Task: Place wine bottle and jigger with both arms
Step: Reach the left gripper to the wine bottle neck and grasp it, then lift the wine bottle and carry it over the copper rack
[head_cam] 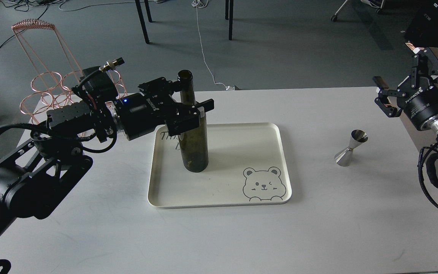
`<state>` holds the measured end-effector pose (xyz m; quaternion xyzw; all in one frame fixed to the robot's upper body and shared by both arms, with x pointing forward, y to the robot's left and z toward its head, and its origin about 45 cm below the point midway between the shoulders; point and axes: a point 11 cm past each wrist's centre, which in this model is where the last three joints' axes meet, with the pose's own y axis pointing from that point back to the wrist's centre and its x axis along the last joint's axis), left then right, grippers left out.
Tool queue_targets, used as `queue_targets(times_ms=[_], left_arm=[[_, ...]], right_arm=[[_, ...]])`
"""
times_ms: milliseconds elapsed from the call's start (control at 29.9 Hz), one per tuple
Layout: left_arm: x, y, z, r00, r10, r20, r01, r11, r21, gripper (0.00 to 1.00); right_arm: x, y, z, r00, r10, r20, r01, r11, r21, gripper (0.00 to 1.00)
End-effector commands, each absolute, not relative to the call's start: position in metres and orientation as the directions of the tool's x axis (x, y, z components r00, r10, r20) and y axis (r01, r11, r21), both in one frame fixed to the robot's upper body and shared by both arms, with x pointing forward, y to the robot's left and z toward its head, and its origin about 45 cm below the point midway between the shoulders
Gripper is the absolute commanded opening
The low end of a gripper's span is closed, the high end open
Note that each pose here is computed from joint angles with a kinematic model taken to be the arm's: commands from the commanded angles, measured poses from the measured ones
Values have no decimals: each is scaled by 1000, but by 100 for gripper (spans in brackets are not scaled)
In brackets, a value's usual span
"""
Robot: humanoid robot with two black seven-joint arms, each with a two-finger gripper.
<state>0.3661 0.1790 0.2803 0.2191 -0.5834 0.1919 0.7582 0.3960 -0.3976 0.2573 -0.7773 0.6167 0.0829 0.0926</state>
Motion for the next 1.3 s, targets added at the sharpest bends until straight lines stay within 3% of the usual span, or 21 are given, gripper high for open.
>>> queue_targets(times_ms=[0,134,301,601,902,1102,1269], left_arm=[[370,176,281,242,32,970,-546,831,108,65],[373,178,283,212,49,976,-559,825,79,25],[372,177,282,194,53,980,-558,827,66,9],[378,185,300,142,40,989,-569,821,48,7],[404,217,407,-45,24,999,-596,802,-46,8],[429,274,462,-108,-11,994,-707,704,-69,8],[438,311,468,-44,-69,997,-780,625,9,9]], right_arm=[[395,-398,257,225,-944,-243,-974,-223,-39,99],[395,-397,257,229,-942,-244,-973,-226,-40,99],[395,-395,256,232,-941,-246,-973,-229,-40,99],[395,-395,255,232,-941,-247,-972,-231,-37,99],[394,-394,255,234,-940,-247,-972,-232,-36,99],[394,-394,254,233,-940,-248,-972,-232,-33,99],[394,-394,253,231,-941,-247,-973,-230,-31,99]])
